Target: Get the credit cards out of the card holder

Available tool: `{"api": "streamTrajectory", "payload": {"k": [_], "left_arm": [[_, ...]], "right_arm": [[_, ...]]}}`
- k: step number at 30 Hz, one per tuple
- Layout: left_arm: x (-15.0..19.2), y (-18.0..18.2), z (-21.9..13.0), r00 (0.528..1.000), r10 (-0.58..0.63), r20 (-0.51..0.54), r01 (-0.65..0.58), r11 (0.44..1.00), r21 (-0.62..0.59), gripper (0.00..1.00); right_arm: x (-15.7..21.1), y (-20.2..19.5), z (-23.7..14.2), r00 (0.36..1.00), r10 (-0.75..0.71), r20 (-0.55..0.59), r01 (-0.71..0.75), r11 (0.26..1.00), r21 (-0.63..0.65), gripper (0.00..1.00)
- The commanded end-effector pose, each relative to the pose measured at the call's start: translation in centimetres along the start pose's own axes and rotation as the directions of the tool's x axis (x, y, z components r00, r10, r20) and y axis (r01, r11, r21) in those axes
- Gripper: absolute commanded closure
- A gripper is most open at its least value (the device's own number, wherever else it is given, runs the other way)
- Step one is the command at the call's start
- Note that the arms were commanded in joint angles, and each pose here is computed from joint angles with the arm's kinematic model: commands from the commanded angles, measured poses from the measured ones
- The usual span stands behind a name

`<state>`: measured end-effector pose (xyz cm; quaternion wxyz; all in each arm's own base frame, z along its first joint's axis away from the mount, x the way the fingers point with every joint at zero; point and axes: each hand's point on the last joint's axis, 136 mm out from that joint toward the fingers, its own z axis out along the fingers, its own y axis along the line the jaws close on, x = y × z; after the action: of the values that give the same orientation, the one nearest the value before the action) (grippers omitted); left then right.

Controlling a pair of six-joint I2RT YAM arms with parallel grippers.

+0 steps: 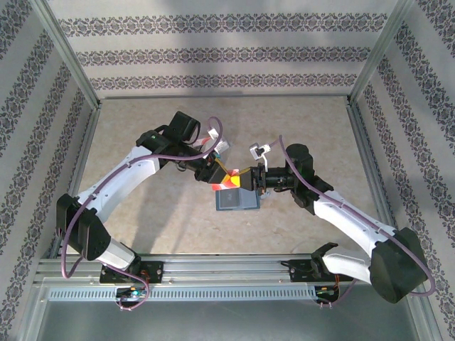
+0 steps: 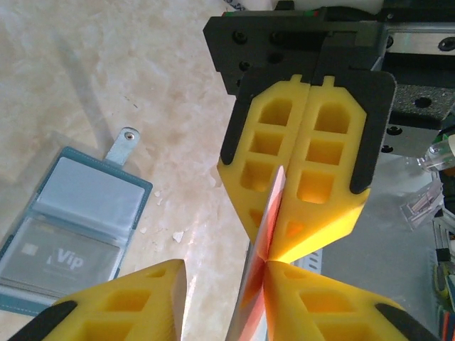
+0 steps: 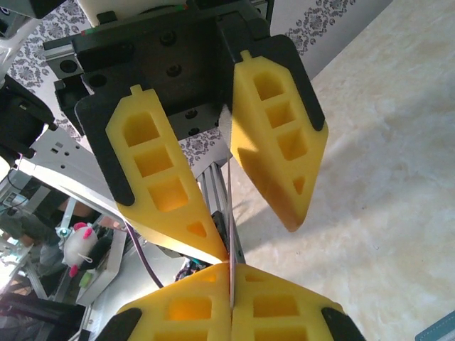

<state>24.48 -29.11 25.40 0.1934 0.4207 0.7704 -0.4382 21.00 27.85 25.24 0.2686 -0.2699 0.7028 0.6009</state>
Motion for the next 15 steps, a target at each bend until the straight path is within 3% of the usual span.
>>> {"api": "streamTrajectory", "payload": {"k": [1,6,10,12,15], "left_arm": [[0.25,-0.19,-0.62,1.0,-0.003,0.009,0.002,1.0,0.023,0.7],[-0.34,-0.03,-1.29,0.999,0.007,0.054,-0.009,0.999,0.032,0.74],[-0.65,-0.2,-1.45,0.997,0.012,0.074,-0.016,0.998,0.061,0.91],[-0.73,-0.34,-1.46,0.997,0.02,0.079,-0.026,0.997,0.07,1.0],[-0.68,-0.06,-1.59,0.996,0.045,0.079,-0.049,0.998,0.048,1.0]], "right_arm": [[-0.89,1.0,0.04,0.998,-0.062,0.004,0.062,0.998,-0.033,1.0],[-0.86,0.81,0.03,0.998,-0.06,0.004,0.06,0.998,-0.031,1.0],[-0.93,1.01,-0.04,0.998,-0.063,0.007,0.063,0.998,-0.031,1.0],[-0.98,1.04,-0.12,0.998,-0.062,0.013,0.063,0.998,-0.026,0.97],[-1.11,0.87,-0.36,0.997,-0.066,0.028,0.066,0.998,0.001,0.82]]}}
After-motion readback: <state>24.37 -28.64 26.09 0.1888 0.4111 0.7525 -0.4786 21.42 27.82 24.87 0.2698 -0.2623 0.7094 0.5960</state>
